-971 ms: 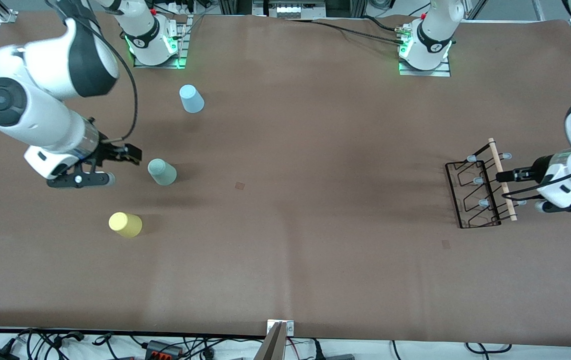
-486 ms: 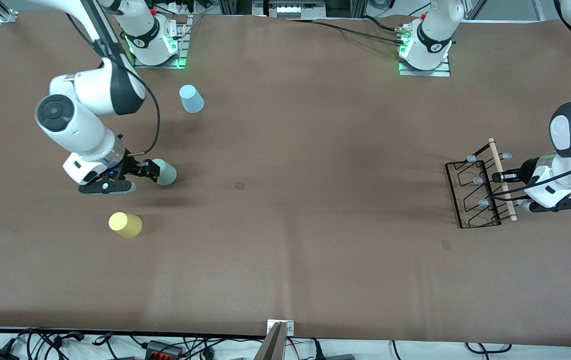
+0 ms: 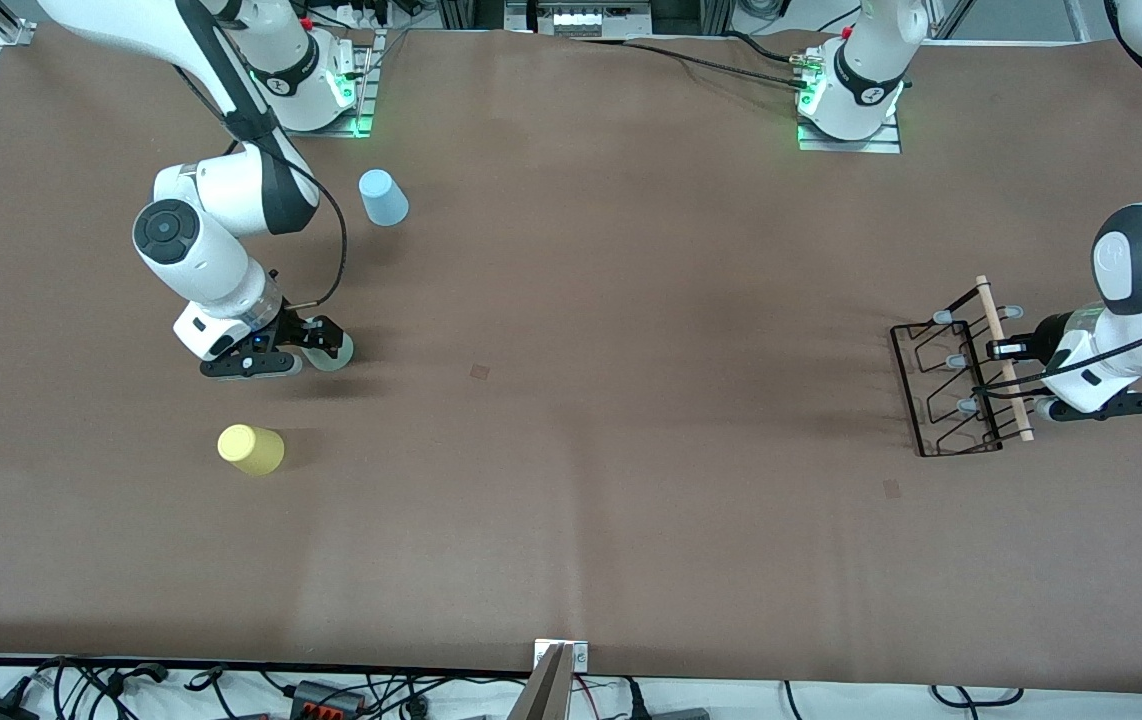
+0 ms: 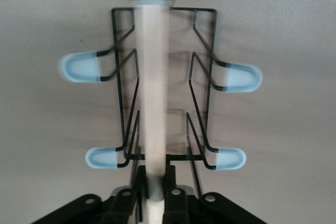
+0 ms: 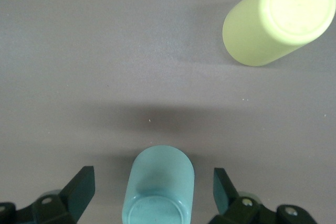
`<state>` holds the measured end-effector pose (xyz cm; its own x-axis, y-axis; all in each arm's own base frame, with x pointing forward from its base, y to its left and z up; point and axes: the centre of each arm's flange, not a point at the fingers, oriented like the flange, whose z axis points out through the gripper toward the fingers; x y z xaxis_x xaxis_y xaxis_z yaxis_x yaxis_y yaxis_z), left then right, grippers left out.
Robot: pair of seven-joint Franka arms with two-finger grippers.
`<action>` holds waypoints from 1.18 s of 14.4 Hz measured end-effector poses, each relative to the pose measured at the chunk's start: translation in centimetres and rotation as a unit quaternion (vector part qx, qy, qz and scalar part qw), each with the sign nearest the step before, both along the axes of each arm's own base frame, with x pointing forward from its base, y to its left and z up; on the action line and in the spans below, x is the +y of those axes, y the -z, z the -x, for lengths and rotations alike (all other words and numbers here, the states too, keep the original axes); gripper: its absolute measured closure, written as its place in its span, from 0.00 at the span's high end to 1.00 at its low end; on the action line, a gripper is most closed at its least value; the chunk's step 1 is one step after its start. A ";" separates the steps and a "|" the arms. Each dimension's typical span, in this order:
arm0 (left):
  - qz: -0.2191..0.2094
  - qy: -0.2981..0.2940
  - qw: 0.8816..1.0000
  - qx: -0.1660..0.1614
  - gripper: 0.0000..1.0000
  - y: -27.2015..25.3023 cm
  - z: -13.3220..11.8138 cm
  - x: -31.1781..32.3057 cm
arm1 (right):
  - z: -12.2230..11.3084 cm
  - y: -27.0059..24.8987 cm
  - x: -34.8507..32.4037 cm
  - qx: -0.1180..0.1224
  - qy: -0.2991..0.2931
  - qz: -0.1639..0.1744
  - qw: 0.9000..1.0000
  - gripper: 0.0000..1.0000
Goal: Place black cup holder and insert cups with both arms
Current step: 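Grasp the teal cup with the right gripper while the left gripper grasps the rack handle, then carry the wire rack with the left gripper toward the table middle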
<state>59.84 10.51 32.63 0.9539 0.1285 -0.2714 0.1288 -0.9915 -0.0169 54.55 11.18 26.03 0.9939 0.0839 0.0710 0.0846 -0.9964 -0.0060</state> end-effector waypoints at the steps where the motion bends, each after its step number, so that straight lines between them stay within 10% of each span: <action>1: 0.000 0.000 1.000 0.001 0.15 0.0 0.0 -0.1 | 0.2 0.2 0.0 0.002 0.000 0.000 1.000 1.00; 9: 0.016 0.085 0.996 -0.004 0.15 -11.6 -2.5 -13.4 | 1.9 1.9 0.2 0.024 -0.005 0.005 1.000 1.00; 17: 0.009 0.156 0.986 -0.049 0.15 -5.4 -0.1 -41.3 | 2.3 2.4 0.1 0.030 -0.006 0.006 1.000 1.00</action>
